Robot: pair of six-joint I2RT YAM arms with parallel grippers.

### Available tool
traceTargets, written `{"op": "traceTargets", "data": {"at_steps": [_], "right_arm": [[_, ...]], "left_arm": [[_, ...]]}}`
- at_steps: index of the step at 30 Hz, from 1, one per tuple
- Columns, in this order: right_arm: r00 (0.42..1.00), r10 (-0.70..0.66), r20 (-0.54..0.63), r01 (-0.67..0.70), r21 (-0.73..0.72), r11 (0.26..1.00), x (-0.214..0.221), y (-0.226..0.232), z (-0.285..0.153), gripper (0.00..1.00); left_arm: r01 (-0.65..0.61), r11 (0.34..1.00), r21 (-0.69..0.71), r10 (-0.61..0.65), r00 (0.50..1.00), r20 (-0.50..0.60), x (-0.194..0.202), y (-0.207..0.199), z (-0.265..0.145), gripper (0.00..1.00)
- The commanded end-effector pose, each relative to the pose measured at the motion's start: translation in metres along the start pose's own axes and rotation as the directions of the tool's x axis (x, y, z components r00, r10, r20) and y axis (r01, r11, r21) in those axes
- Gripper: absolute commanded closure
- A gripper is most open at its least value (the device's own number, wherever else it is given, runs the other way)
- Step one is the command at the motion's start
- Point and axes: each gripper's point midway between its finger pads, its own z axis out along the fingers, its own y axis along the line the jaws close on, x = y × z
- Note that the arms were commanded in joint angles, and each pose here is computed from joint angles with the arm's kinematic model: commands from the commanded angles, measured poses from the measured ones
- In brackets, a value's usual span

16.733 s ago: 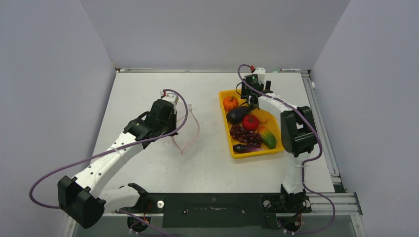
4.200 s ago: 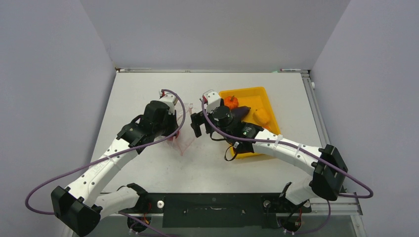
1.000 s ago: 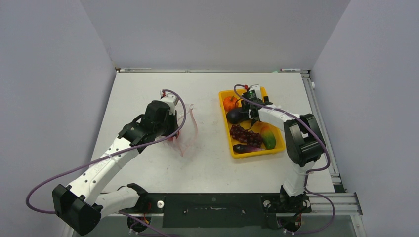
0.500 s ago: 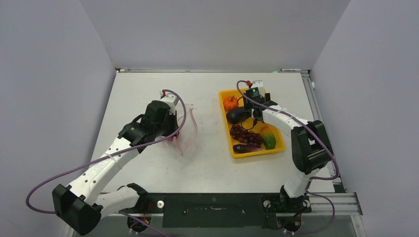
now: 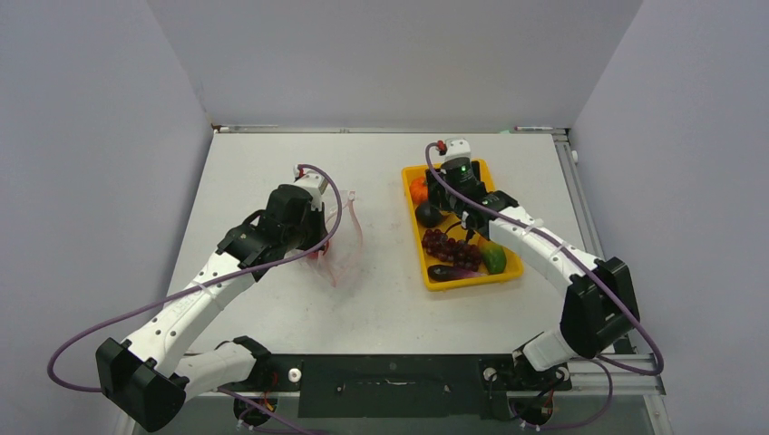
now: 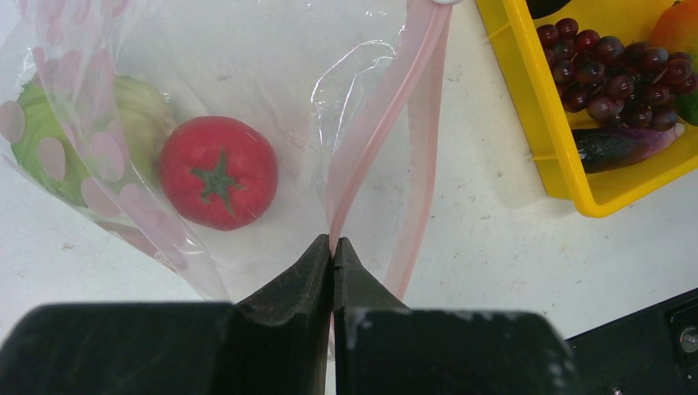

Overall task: Place the food in the zip-top bag and seal the zipper
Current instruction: Place the fake vegetable in the zipper food storage bag.

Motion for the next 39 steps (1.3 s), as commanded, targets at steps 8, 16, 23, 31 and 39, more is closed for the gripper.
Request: {"op": "traceTargets", "data": {"at_steps": [8,16,23,31,39], "right_arm": [[0.992,0.043,0.116,0.013,-0.440,0.898,-0.031,0.082,-0.072,0.67],[0.990,0.031,0.139,0.069,-0.658,0.750,-0.029,0.133,-0.110,0.65],[0.988,0.008,0.154,0.113,-0.757,0.643,-0.023,0.181,-0.136,0.62],[0.986,-0.029,0.162,0.147,-0.791,0.594,-0.016,0.218,-0.145,0.61],[0.986,-0.027,0.166,0.153,-0.819,0.554,-0.016,0.249,-0.146,0.61]], "left_arm": [[0.010,1.000,0.008,-0.011,0.998,0.058,-0.018,-0.003,-0.007,1.00],[0.011,1.000,0.008,-0.012,0.999,0.053,-0.017,-0.003,-0.006,1.00],[0.012,1.000,0.007,-0.012,0.998,0.060,-0.018,-0.003,-0.007,1.00],[0.012,1.000,0.010,-0.013,0.998,0.063,-0.019,-0.003,-0.008,1.00],[0.012,1.000,0.010,-0.012,0.998,0.061,-0.018,-0.003,-0.008,1.00]]}}
